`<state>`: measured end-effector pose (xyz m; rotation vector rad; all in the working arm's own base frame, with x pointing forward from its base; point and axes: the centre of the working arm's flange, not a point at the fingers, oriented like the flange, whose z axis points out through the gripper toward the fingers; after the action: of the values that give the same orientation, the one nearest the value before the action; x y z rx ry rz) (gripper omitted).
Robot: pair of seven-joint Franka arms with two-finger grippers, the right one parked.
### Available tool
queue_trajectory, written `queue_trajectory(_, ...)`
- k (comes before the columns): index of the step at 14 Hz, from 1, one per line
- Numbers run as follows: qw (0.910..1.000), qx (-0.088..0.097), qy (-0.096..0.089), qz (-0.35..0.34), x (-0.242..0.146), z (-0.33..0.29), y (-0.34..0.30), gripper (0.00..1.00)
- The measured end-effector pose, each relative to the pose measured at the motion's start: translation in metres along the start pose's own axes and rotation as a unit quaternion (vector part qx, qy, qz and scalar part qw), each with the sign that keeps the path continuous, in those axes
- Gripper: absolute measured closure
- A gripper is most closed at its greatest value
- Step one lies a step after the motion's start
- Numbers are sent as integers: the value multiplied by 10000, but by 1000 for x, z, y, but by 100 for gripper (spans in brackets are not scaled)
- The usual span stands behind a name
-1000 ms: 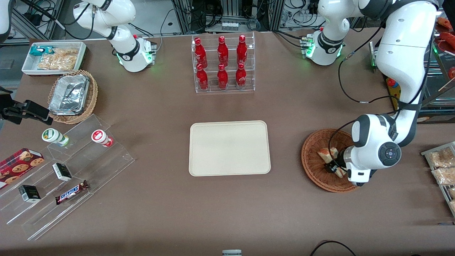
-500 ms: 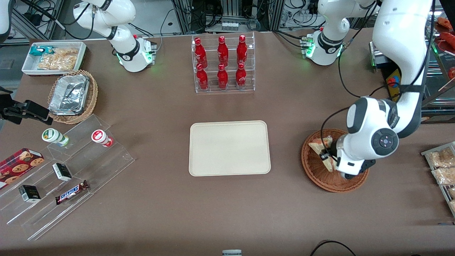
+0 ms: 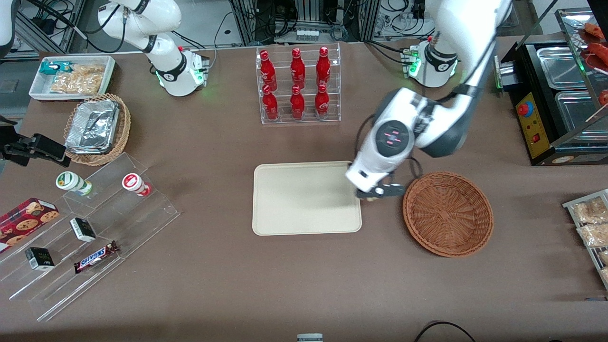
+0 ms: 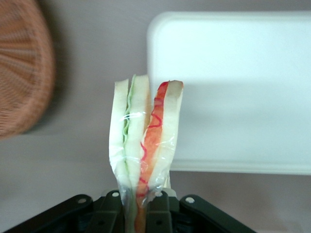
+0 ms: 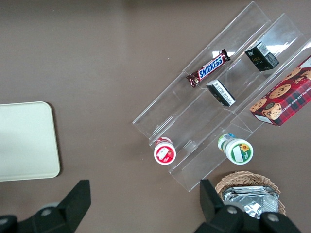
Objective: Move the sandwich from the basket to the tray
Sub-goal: 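Lift the sandwich and carry it over the cream tray, then lower the sandwich onto the tray and open the left gripper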
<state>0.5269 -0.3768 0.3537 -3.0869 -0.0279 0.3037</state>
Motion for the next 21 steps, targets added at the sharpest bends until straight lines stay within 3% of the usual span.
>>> queue_trajectory(2,9999,28,-25,96,-12,19,43,85)
queue_trajectory(5,9998,-140,78,95,-6,57,96,84)
queue_trajectory(9,9996,-260,61,25,25,99,116,83)
queue_trajectory(12,9993,-338,91,-95,38,109,122,75)
queue_trajectory(13,9992,-349,155,-102,40,110,125,70)
queue_trajectory(16,9986,-228,466,-86,41,100,131,41)
queue_trajectory(20,9957,-333,847,-174,52,54,125,1)
queue_trajectory(21,9952,-263,906,-261,57,36,114,0)
